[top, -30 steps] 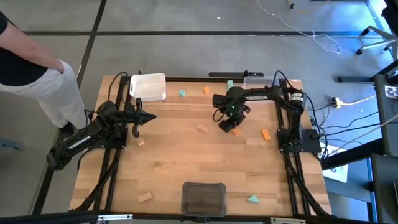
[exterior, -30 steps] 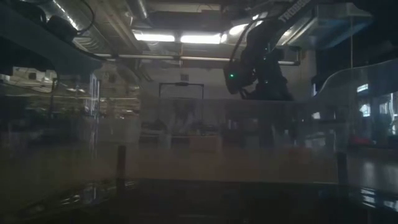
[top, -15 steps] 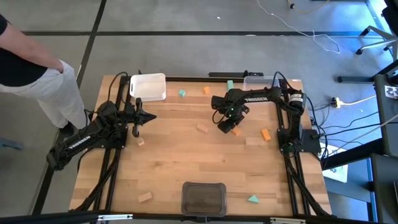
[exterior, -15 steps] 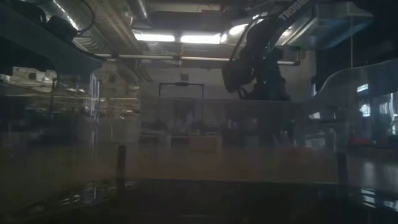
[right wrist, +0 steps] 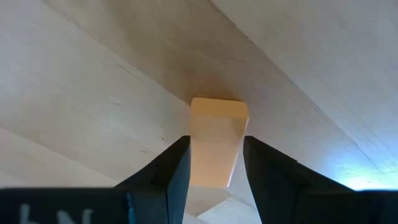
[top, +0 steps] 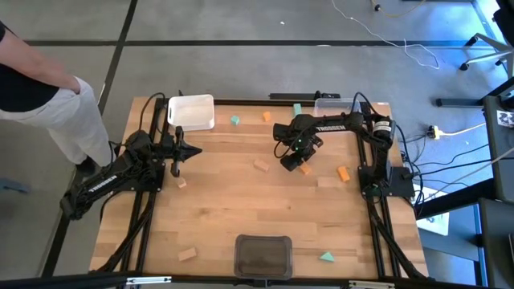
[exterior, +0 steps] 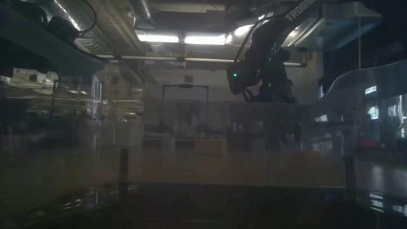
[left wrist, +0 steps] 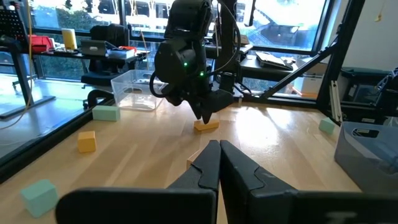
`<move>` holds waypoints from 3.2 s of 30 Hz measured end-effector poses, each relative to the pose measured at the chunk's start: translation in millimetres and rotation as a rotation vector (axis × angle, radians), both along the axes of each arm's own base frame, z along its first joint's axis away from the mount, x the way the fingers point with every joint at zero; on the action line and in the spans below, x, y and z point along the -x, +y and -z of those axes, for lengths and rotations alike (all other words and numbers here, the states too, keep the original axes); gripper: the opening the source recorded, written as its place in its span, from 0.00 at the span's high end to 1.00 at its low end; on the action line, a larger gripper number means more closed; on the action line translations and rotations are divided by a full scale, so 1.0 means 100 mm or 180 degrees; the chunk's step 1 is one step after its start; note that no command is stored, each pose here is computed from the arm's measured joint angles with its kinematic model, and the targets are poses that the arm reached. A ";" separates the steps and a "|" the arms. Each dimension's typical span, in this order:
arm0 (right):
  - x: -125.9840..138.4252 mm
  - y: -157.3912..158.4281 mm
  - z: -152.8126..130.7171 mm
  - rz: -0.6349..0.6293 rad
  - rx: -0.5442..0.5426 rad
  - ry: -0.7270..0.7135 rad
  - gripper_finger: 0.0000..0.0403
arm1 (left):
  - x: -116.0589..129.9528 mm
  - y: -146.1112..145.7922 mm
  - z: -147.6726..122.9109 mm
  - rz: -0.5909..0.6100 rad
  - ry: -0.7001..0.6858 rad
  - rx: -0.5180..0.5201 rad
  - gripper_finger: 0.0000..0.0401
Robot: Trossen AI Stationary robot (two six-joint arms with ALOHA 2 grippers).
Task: Sort & place blocks by color
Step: Put the bottom left yellow block into the transparent bin
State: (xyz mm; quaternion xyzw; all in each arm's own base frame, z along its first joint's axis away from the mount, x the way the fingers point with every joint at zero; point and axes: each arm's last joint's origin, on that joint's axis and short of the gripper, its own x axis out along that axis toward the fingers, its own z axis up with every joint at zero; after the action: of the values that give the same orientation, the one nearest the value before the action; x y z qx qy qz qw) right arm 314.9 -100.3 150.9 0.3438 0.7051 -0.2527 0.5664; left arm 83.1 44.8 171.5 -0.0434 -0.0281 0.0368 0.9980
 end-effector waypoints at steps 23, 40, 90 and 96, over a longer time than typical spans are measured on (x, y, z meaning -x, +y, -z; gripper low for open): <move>-0.05 0.01 0.16 -0.0029 -0.0021 0.0076 0.63 | 0.00 0.00 0.00 0.0002 -0.0001 -0.0001 1.00; -0.08 -0.01 0.19 -0.0184 0.0085 -0.0012 0.63 | 0.00 0.00 0.00 0.0002 0.0000 0.0000 1.00; -0.17 -0.40 -0.98 -0.0530 0.1076 0.0630 0.68 | 0.10 -0.03 -0.43 -0.0428 -0.0064 -0.0024 1.00; -0.09 -0.53 -1.21 -0.0371 0.1195 0.0441 0.68 | 0.15 -0.04 -0.68 -0.0724 0.0350 0.0126 1.00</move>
State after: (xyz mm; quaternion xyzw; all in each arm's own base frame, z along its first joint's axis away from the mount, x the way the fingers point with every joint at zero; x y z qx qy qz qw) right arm 323.6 -153.2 272.4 0.1726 0.7016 -0.3695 0.5843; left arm 68.5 40.7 239.1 -0.0575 0.0228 0.1526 0.9864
